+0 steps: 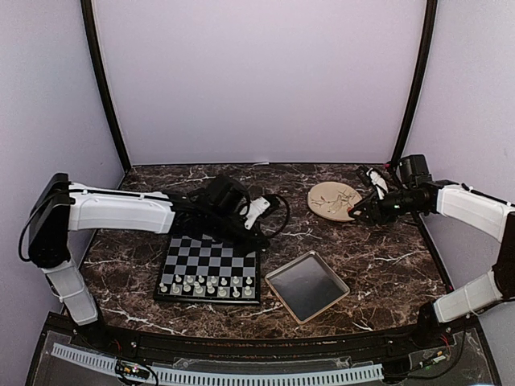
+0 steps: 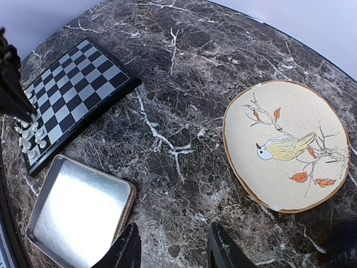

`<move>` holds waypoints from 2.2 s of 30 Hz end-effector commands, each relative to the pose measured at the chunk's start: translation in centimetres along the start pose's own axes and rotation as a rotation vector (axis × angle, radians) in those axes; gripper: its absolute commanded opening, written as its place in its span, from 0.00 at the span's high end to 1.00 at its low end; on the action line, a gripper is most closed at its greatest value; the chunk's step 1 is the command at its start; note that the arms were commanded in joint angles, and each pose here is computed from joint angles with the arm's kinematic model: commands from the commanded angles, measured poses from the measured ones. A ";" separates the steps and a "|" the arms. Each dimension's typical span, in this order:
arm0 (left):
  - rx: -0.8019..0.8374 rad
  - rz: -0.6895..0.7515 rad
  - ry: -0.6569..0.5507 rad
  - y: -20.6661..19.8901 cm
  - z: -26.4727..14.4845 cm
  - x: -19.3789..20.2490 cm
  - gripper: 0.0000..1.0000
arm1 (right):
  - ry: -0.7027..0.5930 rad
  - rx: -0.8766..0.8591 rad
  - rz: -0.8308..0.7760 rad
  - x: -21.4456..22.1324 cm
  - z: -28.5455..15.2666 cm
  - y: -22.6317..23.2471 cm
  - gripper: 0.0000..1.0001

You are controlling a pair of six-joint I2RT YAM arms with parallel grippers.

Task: Set up the chess pieces on the board
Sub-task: Place the pawn on the chessboard, then pick up the pawn from the chessboard.

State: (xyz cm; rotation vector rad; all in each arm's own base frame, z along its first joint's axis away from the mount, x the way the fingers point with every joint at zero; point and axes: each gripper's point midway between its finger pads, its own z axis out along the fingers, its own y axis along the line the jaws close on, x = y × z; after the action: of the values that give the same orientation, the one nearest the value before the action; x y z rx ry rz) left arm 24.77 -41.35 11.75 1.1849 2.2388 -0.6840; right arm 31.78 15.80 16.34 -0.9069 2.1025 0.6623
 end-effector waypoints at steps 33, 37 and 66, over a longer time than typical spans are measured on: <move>-0.129 -0.251 -0.277 10.0 -0.3 5.9 0.83 | 0.070 -0.055 0.051 2.2 2.1 -0.5 0.58; -0.128 -0.261 -0.256 9.9 -0.4 6.3 0.80 | 0.072 -0.058 0.051 2.2 2.1 -0.5 0.58; -0.128 -0.299 0.218 9.3 -0.9 6.7 0.70 | 0.048 -0.057 0.016 1.9 1.8 -0.2 0.58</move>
State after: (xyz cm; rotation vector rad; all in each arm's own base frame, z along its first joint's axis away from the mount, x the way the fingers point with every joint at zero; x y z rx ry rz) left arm 30.00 -32.55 6.71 0.8716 2.5718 -0.5340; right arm 31.66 16.03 12.87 -0.9298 2.1958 0.7247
